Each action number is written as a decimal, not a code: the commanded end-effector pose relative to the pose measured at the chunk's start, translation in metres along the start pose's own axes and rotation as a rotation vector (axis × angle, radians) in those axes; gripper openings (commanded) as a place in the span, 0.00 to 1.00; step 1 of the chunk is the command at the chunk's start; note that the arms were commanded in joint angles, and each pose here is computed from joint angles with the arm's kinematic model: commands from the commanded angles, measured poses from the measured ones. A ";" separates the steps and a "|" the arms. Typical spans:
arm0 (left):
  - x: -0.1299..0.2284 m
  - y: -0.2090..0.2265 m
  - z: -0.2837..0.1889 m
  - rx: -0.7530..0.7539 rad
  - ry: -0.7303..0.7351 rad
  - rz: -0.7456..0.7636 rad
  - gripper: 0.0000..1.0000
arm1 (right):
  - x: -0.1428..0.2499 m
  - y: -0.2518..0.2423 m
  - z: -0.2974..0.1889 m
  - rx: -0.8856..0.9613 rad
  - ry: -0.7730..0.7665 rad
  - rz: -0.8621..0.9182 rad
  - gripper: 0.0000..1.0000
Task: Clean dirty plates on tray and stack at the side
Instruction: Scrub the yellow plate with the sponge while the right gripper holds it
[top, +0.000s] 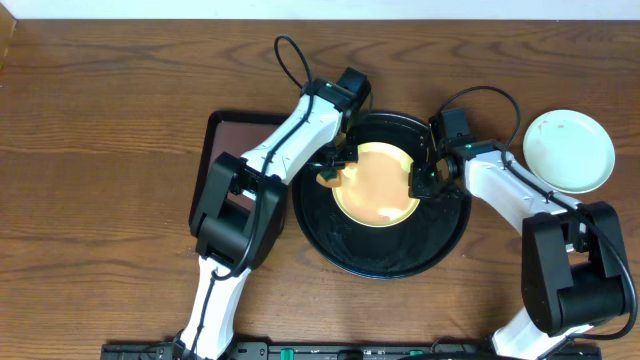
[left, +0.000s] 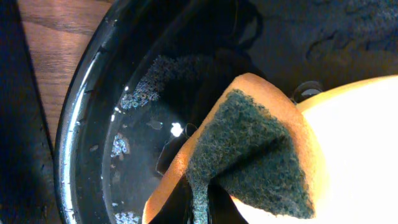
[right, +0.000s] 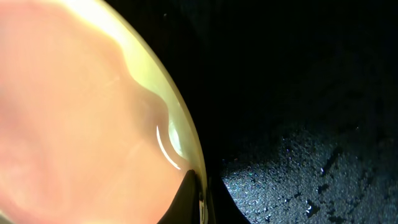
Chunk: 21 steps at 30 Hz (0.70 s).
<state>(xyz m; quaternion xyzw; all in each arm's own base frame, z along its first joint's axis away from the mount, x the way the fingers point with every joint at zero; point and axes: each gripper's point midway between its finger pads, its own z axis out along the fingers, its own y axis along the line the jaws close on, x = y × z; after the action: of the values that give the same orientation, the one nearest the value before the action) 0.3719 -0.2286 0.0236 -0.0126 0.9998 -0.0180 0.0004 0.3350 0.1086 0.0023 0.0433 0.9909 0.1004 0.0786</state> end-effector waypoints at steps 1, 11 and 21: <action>0.034 -0.043 0.012 0.086 0.084 0.063 0.07 | 0.008 -0.023 0.012 0.105 0.020 0.009 0.01; 0.018 -0.046 -0.034 0.114 0.034 0.051 0.07 | 0.008 -0.023 0.012 0.104 0.018 0.009 0.01; 0.017 -0.076 -0.030 0.246 0.047 -0.028 0.07 | 0.007 -0.023 0.012 0.103 0.016 0.009 0.01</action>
<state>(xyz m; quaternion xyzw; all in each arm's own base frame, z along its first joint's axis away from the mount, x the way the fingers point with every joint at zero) 0.3585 -0.2929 0.0521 -0.0081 0.9927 -0.1190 -0.0182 0.3399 0.0992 0.0027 0.0510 0.9913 0.0812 0.0900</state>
